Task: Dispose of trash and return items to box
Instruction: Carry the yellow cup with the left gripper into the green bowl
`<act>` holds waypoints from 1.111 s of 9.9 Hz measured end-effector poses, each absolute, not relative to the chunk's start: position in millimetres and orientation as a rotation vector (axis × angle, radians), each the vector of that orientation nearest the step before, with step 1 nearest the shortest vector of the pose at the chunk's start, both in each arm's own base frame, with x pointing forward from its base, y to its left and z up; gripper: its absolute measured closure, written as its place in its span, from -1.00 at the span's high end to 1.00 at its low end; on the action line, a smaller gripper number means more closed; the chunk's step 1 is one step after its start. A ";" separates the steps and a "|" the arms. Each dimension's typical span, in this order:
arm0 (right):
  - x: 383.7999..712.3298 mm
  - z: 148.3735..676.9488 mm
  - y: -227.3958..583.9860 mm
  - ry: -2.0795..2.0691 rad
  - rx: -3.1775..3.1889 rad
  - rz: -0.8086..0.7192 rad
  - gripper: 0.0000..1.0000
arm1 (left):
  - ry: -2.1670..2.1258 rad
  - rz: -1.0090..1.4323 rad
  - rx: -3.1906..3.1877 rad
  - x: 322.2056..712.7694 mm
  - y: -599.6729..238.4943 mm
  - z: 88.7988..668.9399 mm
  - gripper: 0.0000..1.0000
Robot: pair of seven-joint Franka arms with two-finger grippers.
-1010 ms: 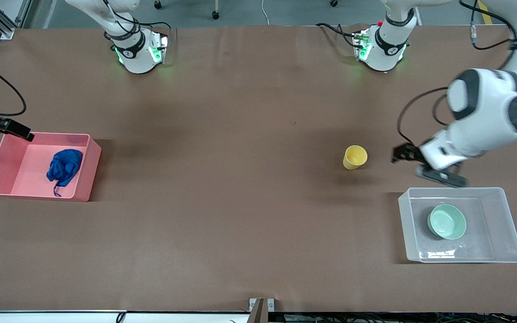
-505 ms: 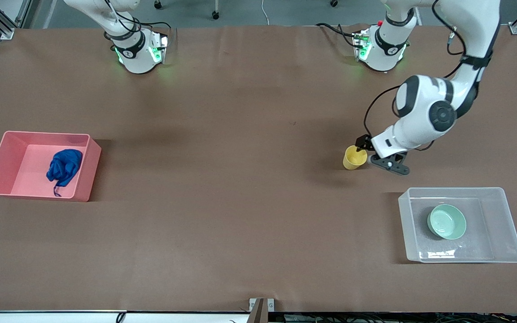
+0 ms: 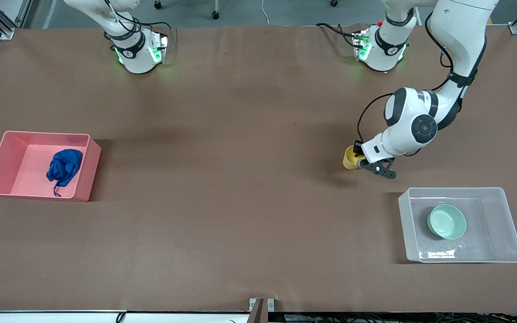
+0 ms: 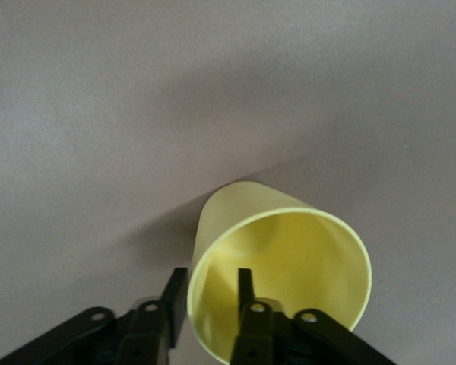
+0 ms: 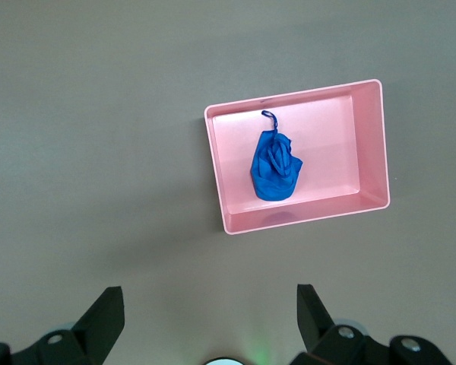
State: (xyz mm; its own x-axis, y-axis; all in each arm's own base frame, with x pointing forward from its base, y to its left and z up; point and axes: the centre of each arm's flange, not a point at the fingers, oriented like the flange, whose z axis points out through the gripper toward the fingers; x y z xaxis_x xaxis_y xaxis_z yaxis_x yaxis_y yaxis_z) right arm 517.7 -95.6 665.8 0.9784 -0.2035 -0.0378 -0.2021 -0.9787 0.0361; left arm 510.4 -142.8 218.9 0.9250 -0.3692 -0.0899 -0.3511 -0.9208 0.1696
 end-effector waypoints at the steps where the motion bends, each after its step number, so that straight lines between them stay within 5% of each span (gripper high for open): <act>1: 518.5 665.8 -90.8 -0.299 3.094 -0.064 1.00 | -0.556 -0.165 2.935 512.9 -143.1 223.6 -0.80; 4: 525.1 677.9 -79.9 -0.267 3.094 -0.018 1.00 | -0.558 -0.155 2.939 532.5 -136.4 267.6 -0.93; 8: 529.1 677.1 -78.6 -0.261 3.094 -0.030 1.00 | -0.530 -0.040 2.974 625.6 -10.5 400.8 -0.93; 11: 528.9 675.4 -75.9 -0.254 3.094 -0.049 1.00 | -0.432 -0.044 3.047 669.1 75.2 370.6 -0.93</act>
